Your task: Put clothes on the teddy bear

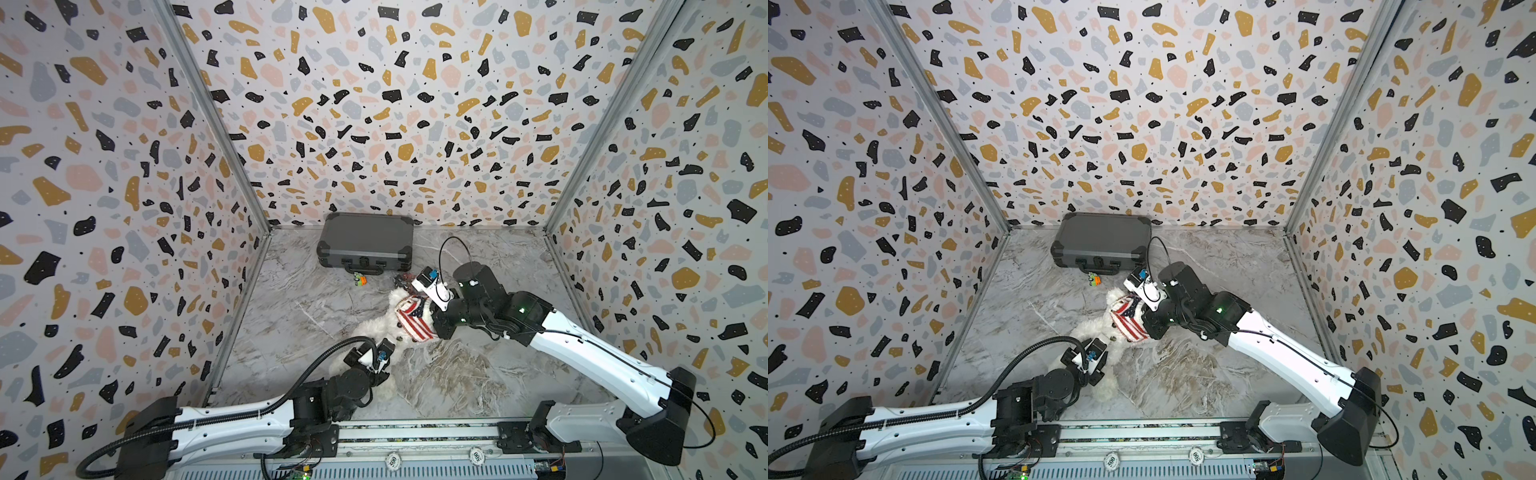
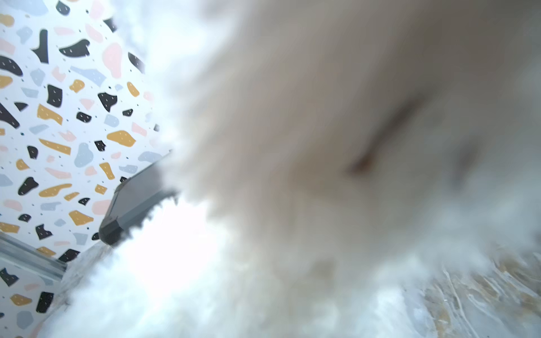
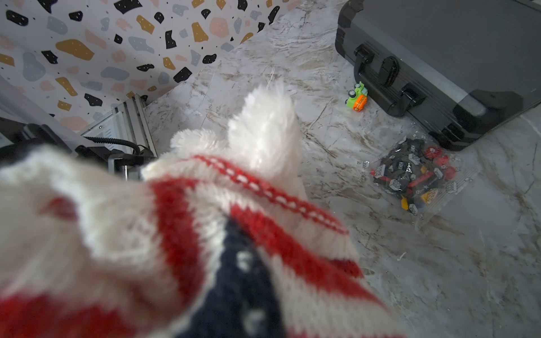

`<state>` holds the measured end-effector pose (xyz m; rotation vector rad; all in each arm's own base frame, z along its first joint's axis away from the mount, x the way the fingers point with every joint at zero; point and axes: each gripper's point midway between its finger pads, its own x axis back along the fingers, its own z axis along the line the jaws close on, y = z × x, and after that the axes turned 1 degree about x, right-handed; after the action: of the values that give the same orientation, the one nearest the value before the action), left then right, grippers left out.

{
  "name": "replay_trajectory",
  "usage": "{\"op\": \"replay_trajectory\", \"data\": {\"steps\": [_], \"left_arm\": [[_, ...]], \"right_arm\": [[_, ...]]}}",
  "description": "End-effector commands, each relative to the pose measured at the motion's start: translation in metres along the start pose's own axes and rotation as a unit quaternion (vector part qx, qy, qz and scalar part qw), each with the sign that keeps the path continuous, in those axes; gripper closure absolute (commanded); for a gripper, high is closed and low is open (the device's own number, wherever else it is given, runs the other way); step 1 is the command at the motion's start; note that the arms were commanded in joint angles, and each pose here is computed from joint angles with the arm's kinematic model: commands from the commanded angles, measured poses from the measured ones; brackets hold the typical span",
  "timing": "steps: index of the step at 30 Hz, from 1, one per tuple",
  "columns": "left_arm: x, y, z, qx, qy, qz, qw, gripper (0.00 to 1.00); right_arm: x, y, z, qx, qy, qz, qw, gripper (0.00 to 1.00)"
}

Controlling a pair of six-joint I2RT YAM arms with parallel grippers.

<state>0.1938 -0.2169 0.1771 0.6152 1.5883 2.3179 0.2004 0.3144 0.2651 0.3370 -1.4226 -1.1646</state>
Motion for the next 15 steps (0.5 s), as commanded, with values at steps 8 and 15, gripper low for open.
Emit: {"op": "replay_trajectory", "data": {"steps": [8, 15], "left_arm": [[-0.004, 0.007, 0.005, 0.128, 0.018, -0.015, 0.992, 0.16], [-0.013, -0.024, 0.002, 0.185, 0.002, 0.043, 0.982, 0.1]], "right_arm": [[0.005, 0.015, -0.037, -0.012, -0.02, -0.091, 0.996, 1.0], [0.013, 0.016, -0.056, 0.011, -0.06, -0.119, 0.991, 1.0]]}}
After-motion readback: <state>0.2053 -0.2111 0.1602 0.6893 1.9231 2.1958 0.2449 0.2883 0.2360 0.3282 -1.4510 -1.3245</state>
